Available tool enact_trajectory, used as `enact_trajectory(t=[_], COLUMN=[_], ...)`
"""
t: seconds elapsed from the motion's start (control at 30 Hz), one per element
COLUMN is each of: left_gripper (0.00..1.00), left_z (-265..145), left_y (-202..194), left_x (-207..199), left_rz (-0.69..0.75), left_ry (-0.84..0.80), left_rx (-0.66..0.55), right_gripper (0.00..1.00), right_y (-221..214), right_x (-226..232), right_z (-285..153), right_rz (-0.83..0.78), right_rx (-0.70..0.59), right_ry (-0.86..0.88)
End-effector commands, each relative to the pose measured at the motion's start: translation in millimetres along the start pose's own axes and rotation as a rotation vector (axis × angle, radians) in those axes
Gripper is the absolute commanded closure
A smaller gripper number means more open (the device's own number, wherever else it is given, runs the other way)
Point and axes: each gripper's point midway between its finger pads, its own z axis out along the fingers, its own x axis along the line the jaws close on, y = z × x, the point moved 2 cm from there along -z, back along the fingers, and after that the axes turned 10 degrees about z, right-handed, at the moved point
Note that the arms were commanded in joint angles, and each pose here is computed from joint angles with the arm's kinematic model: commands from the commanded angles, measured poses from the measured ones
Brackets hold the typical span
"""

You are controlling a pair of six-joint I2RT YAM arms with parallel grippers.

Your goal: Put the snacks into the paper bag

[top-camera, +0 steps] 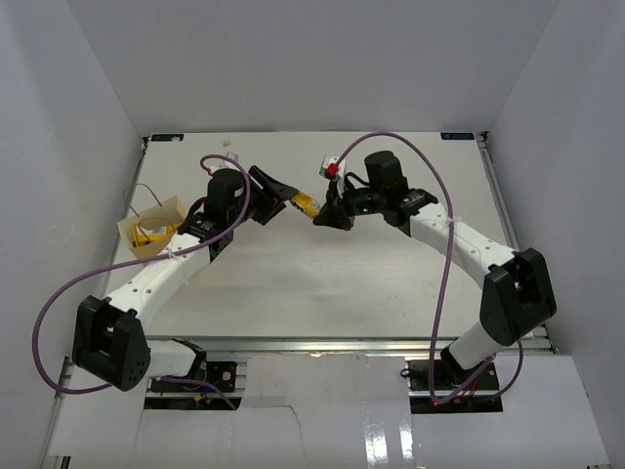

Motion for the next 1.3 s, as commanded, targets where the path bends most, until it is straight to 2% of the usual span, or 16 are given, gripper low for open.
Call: enact_trajectory(t=[0.0, 0.07, 0.3, 0.43, 0.53, 0.57, 0.6, 0.7, 0.73, 0.83, 0.93, 1.0, 1.13, 1.17, 1.23, 1.27], left_gripper=[0.34, 0.4, 0.39, 0.35, 0.38, 0.41, 0.48, 0.62, 0.73, 0.89, 0.98, 1.0, 1.0, 1.0, 1.0, 1.0], left_z=[-3.2, -2.9, -6.6, -11.6, -12.6, -12.6, -13.0, -12.1, -11.9, -13.0, -16.0, -19.2, -31.6, -35.8, -49.9, -55.9], left_y=[9.2, 8.0, 9.9, 13.3, 11.6, 10.8, 10.2, 8.0, 7.8, 8.9, 10.8, 12.6, 22.3, 25.7, 36.6, 43.1], left_x=[-8.8, -8.4, -11.0, -13.5, -11.2, -11.0, -11.1, -10.9, -11.3, -13.9, -16.3, -18.5, -26.1, -27.2, -30.9, -31.9], left_rz=[0.027, 0.032, 0.041, 0.053, 0.052, 0.051, 0.049, 0.054, 0.055, 0.068, 0.088, 0.102, 0.155, 0.183, 0.225, 0.24], left_ry=[-0.011, -0.011, -0.019, -0.026, -0.022, -0.023, -0.025, -0.029, -0.03, -0.039, -0.046, -0.049, -0.061, -0.06, -0.056, -0.048], left_rx=[-0.035, -0.031, -0.04, -0.058, -0.056, -0.052, -0.05, -0.037, -0.035, -0.036, -0.042, -0.048, -0.09, -0.107, -0.168, -0.204], right_gripper=[0.92, 0.92, 0.92, 0.92, 0.92, 0.92, 0.92, 0.92, 0.92, 0.92, 0.92, 0.92, 0.79, 0.69, 0.57, 0.54], right_y=[8.2, 7.3, -2.2, -3.4, -1.8, -2.2, -1.2, 0.4, 1.5, 2.0, 3.5, 3.9, 4.7, 6.1, 7.2, 7.9], right_x=[15.2, 17.9, 23.6, 24.4, 26.5, 25.4, 25.6, 25.0, 25.2, 25.6, 24.7, 24.9, 26.6, 28.9, 30.3, 32.0], right_z=[-6.1, -5.1, 1.0, 2.5, 2.8, 2.8, 3.0, 2.7, 2.3, 2.2, 1.4, 0.7, 0.6, 0.5, 0.6, 0.7], right_rz=[-0.045, -0.046, -0.053, -0.058, -0.063, -0.062, -0.065, -0.073, -0.077, -0.081, -0.088, -0.096, -0.108, -0.115, -0.119, -0.12], right_rx=[-0.025, -0.022, 0.005, 0.01, 0.009, 0.01, 0.01, 0.008, 0.005, 0.006, 0.006, 0.008, 0.011, 0.009, 0.009, 0.008], right_ry=[0.041, 0.048, 0.058, 0.058, 0.061, 0.059, 0.057, 0.054, 0.054, 0.052, 0.047, 0.048, 0.062, 0.079, 0.09, 0.102])
